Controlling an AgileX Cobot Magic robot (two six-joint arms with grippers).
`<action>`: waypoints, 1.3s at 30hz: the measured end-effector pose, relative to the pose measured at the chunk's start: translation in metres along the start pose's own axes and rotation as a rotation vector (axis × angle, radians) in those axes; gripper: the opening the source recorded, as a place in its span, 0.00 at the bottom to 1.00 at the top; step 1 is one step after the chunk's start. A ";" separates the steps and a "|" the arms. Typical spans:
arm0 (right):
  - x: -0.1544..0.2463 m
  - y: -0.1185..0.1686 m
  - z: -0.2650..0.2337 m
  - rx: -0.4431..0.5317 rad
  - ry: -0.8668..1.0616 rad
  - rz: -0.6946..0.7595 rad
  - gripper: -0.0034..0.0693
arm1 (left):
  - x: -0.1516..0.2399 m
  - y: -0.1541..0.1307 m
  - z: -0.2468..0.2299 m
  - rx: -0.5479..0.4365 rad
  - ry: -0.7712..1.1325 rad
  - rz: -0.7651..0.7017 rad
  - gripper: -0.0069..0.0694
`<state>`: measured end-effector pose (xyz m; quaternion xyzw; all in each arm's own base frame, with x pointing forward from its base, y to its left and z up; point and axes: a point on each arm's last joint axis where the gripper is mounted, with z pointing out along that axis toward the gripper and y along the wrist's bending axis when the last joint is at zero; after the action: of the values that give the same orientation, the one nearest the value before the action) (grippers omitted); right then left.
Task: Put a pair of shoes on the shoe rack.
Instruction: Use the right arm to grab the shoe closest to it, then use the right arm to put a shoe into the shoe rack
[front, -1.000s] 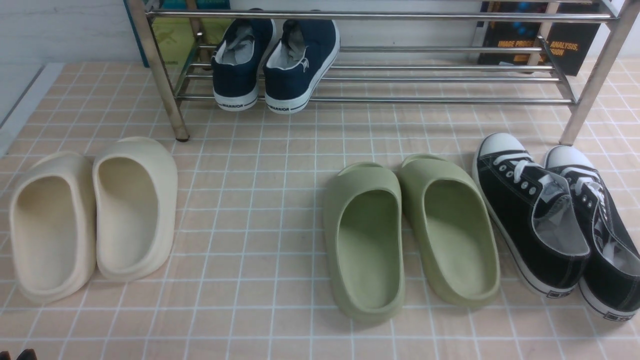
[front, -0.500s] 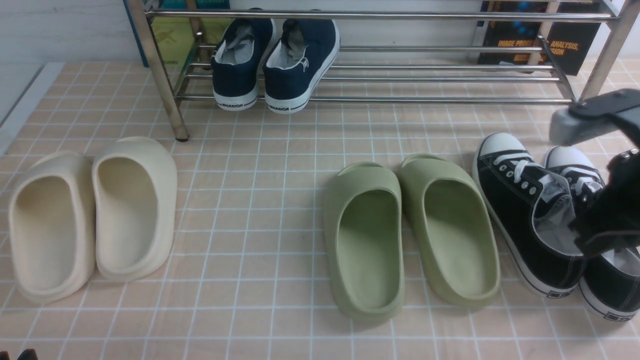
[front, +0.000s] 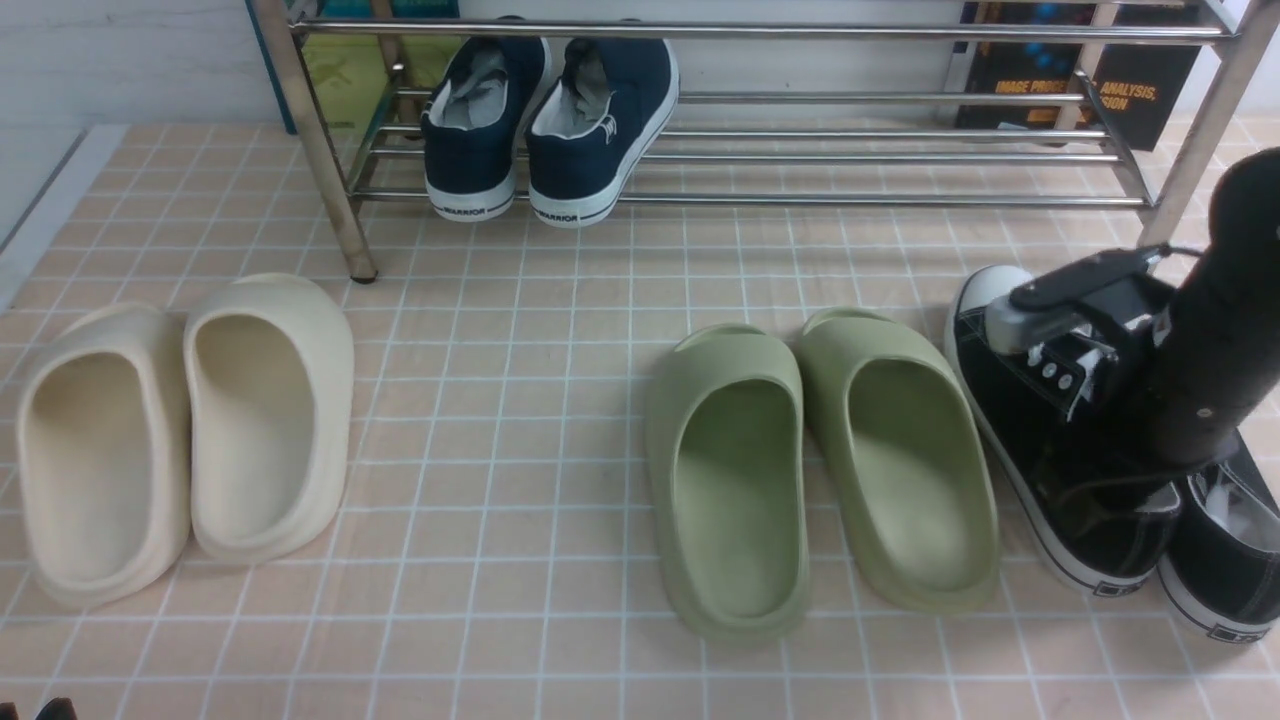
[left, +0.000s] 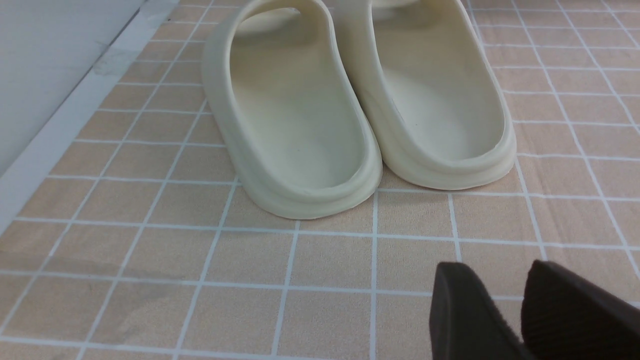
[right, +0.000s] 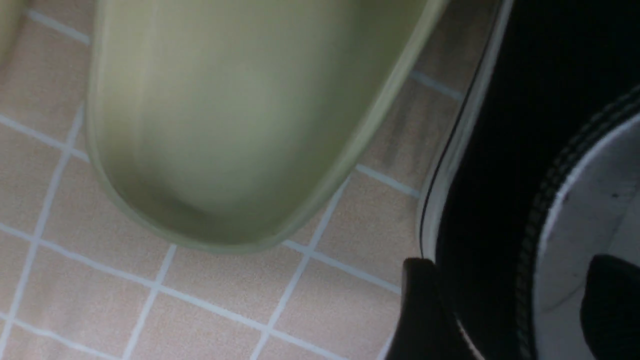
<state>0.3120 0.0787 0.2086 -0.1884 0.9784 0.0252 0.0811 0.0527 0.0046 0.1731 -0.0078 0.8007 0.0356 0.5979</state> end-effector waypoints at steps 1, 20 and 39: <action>0.000 0.000 0.007 -0.006 0.021 0.003 0.57 | 0.000 0.000 0.000 0.000 0.000 0.000 0.38; -0.037 0.002 -0.105 0.006 -0.181 -0.013 0.06 | 0.000 0.000 0.000 0.000 0.000 0.000 0.40; -0.122 -0.011 -0.073 0.016 -0.264 -0.029 0.06 | 0.000 0.000 0.000 0.000 0.000 0.000 0.40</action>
<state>0.4171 0.1073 0.3009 -0.1968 0.9567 0.0406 0.2108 0.0527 0.0046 0.1731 -0.0078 0.8007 0.0356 0.5979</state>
